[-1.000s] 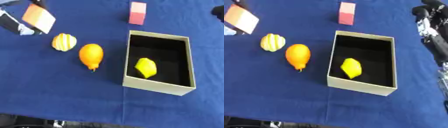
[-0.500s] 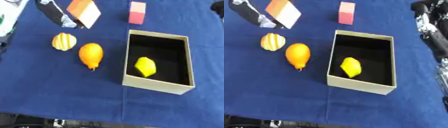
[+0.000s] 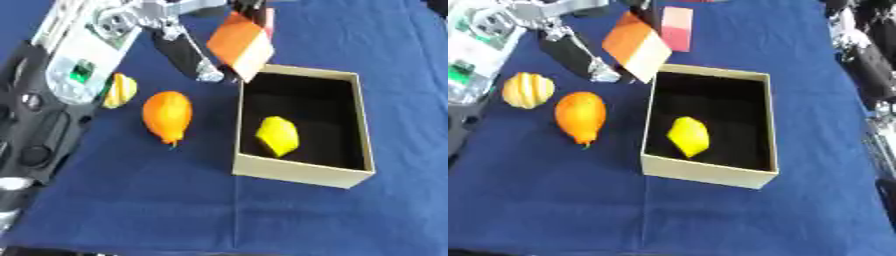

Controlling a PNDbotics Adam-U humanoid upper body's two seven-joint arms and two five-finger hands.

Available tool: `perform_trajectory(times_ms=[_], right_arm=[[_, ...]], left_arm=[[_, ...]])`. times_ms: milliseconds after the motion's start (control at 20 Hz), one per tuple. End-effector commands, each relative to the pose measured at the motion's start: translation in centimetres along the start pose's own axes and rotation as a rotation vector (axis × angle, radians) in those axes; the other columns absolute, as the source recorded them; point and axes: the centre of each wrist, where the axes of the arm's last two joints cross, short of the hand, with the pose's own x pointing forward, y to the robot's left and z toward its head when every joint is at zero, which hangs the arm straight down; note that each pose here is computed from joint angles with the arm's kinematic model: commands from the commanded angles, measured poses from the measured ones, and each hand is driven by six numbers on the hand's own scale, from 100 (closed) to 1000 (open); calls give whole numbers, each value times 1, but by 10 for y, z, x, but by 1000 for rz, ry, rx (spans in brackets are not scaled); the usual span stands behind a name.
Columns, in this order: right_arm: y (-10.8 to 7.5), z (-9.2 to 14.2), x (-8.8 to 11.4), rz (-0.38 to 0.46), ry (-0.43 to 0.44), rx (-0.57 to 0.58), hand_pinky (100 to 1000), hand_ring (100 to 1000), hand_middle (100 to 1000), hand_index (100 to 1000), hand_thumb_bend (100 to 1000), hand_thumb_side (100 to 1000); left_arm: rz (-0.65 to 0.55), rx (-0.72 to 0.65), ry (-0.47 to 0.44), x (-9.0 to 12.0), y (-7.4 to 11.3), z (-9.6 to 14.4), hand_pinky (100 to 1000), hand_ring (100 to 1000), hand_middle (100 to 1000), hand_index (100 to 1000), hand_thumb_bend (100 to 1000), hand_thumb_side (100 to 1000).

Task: Pick up objects on the table and place them in the box.

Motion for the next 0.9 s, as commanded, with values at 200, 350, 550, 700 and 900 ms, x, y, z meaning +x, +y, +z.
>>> perform_trajectory(times_ms=[200, 350, 550, 700, 900], right_arm=[[-5, -10, 11, 1, -53, -3, 937, 815, 710, 869, 100, 532], [-2, -12, 12, -15, -61, 1, 938, 815, 709, 869, 100, 533], [1, -14, 13, -30, -64, 2, 938, 815, 709, 869, 100, 534], [2, -13, 12, -36, -60, 1, 938, 815, 708, 869, 100, 535], [2, -13, 12, -38, -59, 1, 939, 816, 708, 869, 100, 535]], left_arm=[[-1, 2, 4, 9, -4, -25, 645, 568, 488, 609, 370, 100], [21, -3, 49, 8, -13, -33, 647, 568, 485, 613, 371, 100], [48, -13, 109, 5, -31, -40, 661, 581, 497, 634, 365, 100], [52, -24, 121, 5, -40, -44, 667, 589, 506, 649, 370, 100], [48, -24, 123, 4, -44, -46, 667, 589, 506, 649, 370, 100]])
